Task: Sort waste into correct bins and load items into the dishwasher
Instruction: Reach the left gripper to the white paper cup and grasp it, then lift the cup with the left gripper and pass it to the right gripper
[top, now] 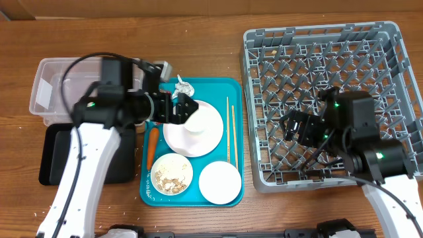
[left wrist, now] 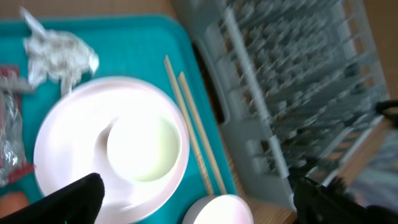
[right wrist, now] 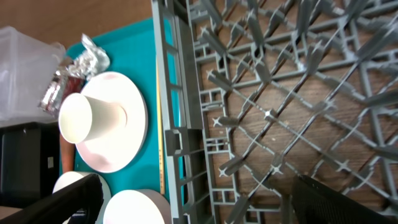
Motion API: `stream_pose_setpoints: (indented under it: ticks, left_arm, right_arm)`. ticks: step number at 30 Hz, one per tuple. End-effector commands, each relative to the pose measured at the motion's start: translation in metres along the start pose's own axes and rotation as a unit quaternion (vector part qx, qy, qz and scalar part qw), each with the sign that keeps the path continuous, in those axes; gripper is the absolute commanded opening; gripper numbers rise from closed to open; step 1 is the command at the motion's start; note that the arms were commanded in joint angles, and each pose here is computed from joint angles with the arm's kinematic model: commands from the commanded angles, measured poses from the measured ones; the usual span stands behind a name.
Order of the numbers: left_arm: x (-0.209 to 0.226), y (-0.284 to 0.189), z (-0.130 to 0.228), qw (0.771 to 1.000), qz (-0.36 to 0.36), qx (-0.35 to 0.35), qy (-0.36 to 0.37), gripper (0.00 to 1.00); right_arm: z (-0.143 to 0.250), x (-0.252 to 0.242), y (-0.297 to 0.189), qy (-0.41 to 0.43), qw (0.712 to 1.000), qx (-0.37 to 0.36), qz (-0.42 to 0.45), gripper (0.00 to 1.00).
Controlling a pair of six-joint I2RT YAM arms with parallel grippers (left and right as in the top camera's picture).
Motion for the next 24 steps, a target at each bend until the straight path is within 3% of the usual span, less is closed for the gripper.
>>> stream_pose_setpoints:
  ticks: [1, 5, 8, 12, 17, 19, 22, 24]
  left_arm:
    - [0.003, 0.018, 0.005, 0.995, -0.079, 0.055, 0.04, 0.95]
    - [0.012, 0.044, 0.02, 0.974, -0.169, 0.133, 0.068, 1.0]
    - [0.023, 0.061, 0.028, 0.965, -0.201, 0.164, 0.039, 0.92]
    - [0.038, 0.083, 0.035, 0.962, -0.205, 0.181, -0.016, 0.83]
    - [0.045, 0.104, 0.032, 0.967, -0.184, 0.176, -0.021, 0.73]
    - [0.047, 0.111, 0.035, 0.967, -0.179, 0.182, -0.024, 0.6]
    - [0.05, 0.12, 0.041, 0.964, -0.175, 0.199, -0.029, 0.17]
    - [0.051, 0.121, 0.044, 0.962, -0.175, 0.206, -0.031, 0.04]
  right_arm:
    - [-0.005, 0.008, -0.003, -0.003, 1.0, -0.002, -0.016, 1.0]
    - [-0.009, 0.011, -0.003, 0.001, 1.0, -0.012, -0.024, 1.0]
    - [-0.011, 0.013, -0.003, 0.003, 0.999, -0.015, -0.029, 1.0]
    - [-0.007, 0.01, -0.003, 0.006, 1.0, -0.006, -0.022, 1.0]
    - [-0.003, 0.006, -0.003, 0.01, 1.0, 0.005, -0.013, 1.0]
    - [-0.003, 0.006, -0.003, 0.01, 1.0, 0.005, -0.013, 1.0]
    - [-0.004, 0.007, -0.003, 0.009, 1.0, 0.002, -0.016, 1.0]
    - [-0.006, 0.009, -0.003, 0.007, 1.0, -0.002, -0.019, 1.0]
Point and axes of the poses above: each gripper's point midway between its finger pads, its own y axis out along the fingers, its own x axis along the line the jaws close on, z = x × y, the point moved 6 cm from there along -y, back along the fingers, and after that the axes turned 14 degrees about y, right-handed, at the moved point
